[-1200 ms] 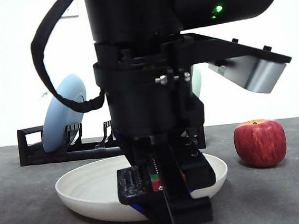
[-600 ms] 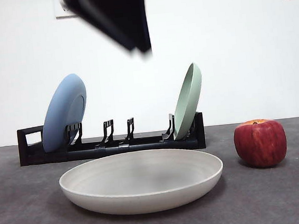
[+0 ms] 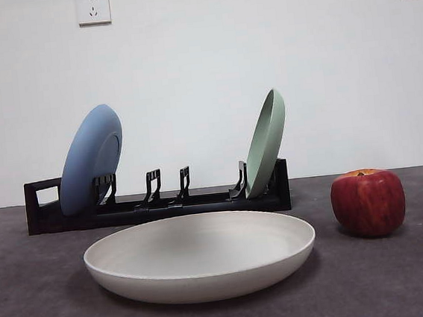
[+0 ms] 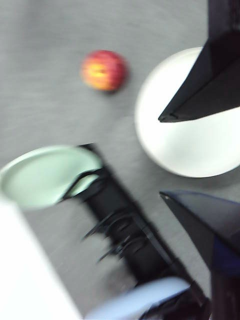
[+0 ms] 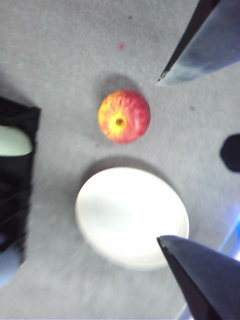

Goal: Take the yellow plate from the plate rack,put the plate on the table,take the apple from the table,put the apple in the plate

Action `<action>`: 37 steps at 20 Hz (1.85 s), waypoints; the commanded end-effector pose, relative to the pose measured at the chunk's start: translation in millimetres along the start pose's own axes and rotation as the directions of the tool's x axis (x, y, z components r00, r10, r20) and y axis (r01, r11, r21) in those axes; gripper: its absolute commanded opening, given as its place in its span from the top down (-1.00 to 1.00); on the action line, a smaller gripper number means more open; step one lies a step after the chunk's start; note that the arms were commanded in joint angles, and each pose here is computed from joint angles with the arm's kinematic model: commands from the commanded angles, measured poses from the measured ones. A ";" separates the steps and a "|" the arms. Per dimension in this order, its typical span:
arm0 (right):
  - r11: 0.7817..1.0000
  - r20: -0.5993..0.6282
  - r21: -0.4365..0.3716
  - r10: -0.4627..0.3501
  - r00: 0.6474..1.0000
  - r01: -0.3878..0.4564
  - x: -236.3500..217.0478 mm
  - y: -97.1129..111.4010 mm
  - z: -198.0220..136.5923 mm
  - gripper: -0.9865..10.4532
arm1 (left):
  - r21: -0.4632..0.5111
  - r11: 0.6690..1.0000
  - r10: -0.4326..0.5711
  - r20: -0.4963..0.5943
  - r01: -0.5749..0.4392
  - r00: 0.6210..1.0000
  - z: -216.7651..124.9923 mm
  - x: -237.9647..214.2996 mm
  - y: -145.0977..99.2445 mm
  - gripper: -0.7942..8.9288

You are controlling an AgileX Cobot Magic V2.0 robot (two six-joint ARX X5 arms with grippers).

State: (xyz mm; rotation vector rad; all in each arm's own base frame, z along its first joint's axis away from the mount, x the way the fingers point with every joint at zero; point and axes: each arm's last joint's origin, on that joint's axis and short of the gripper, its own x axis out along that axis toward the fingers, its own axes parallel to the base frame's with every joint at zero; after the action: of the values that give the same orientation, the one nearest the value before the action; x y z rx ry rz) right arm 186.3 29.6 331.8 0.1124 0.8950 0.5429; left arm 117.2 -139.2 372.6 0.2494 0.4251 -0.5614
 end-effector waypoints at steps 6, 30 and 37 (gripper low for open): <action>0.987 -0.151 -0.113 -0.130 0.980 0.114 84.3 -0.5 22.0 -0.13 | -0.197 0.980 0.000 0.118 0.024 0.993 -17.0 -70.0 25.8 0.39; 0.978 -0.395 -0.116 -0.204 0.896 0.172 191.7 -23.2 7.2 0.77 | -0.204 0.979 0.001 0.073 0.014 0.997 -27.8 -80.1 30.0 0.39; 0.978 -0.334 -0.115 -0.201 0.921 0.171 180.6 -14.2 18.1 0.86 | -0.203 0.979 0.002 0.070 0.013 0.998 -28.2 -80.2 30.0 0.39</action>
State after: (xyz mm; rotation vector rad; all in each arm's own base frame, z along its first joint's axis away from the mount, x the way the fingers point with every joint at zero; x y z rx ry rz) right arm 295.8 106.7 201.3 -0.1618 1.2432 0.4257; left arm 63.5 -68.1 388.6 0.0391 0.4071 -0.5333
